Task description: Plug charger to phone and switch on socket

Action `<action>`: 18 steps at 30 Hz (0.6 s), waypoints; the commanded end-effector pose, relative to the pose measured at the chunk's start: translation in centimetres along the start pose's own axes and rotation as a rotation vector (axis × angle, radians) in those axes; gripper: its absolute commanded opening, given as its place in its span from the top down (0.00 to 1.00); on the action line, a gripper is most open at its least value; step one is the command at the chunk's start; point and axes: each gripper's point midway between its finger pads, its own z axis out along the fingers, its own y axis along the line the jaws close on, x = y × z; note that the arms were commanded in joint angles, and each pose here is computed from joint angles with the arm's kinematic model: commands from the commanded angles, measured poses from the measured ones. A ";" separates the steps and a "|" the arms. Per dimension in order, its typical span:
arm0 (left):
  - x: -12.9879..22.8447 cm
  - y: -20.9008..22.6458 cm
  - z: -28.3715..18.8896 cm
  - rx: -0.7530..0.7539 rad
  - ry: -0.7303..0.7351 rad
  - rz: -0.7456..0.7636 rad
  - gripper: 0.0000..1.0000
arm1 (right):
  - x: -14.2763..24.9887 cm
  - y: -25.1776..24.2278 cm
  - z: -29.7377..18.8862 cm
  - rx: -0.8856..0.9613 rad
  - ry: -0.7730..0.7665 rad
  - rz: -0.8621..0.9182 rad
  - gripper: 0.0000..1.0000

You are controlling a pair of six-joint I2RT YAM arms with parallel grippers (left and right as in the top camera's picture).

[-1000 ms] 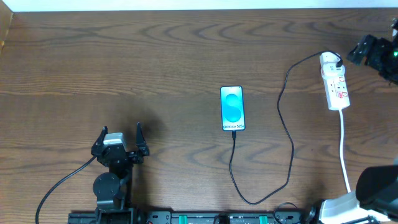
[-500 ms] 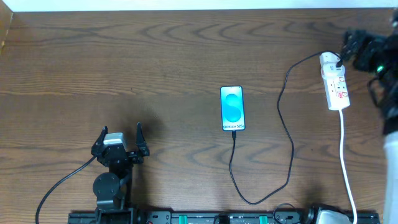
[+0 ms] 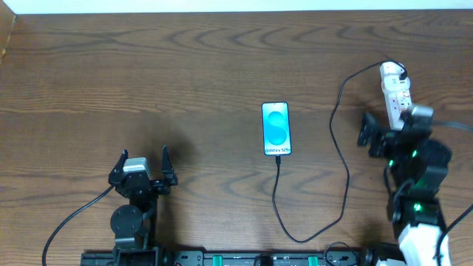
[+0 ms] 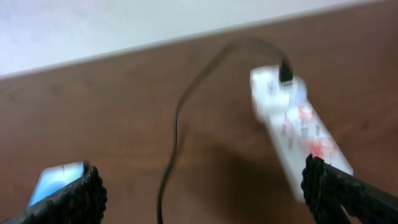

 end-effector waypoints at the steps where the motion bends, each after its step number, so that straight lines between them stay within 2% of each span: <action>1: 1.7 0.4 0.1 -0.016 0.052 0.015 0.09 | 2.2 0.2 -1.3 -0.013 -0.021 -0.010 0.01; 9: 1.7 0.4 0.1 -0.016 0.052 0.015 0.10 | 3.9 -0.3 -4.1 0.011 -0.191 -0.033 0.01; 14: 1.7 0.4 0.1 -0.016 0.052 0.015 0.10 | 4.2 -0.5 -5.3 0.034 -0.204 -0.036 0.01; 18: 1.7 0.4 0.1 -0.016 0.052 0.015 0.10 | 2.6 -0.6 -6.2 0.052 -0.282 -0.047 0.01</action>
